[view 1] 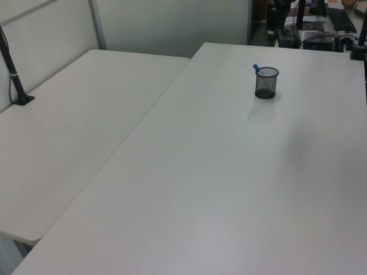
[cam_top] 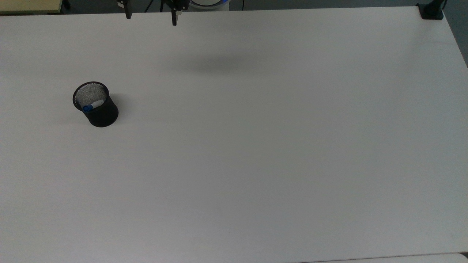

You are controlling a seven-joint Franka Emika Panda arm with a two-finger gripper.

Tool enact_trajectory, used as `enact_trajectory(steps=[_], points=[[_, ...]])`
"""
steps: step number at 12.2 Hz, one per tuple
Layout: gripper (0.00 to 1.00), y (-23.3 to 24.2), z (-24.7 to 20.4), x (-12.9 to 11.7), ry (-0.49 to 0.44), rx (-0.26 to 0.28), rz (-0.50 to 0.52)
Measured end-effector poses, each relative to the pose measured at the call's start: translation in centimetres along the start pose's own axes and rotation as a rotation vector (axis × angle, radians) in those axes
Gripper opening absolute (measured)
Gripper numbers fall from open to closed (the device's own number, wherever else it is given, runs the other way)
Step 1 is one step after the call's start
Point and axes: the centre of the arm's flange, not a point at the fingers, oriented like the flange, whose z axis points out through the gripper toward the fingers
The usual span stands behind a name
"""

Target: Remove the marker

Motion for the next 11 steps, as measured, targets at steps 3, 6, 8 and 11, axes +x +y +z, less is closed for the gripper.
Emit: enact_trajectory(steps=[3,6,8,11], points=[[1.0,-0.07,0.0,0.0,0.0,0.008,0.002],[1.0,-0.1,-0.01,0.0,0.0,0.011,0.002],[1.0,-0.1,-0.01,0.0,0.0,0.011,0.002],[1.0,-0.1,-0.01,0.0,0.0,0.011,0.002]])
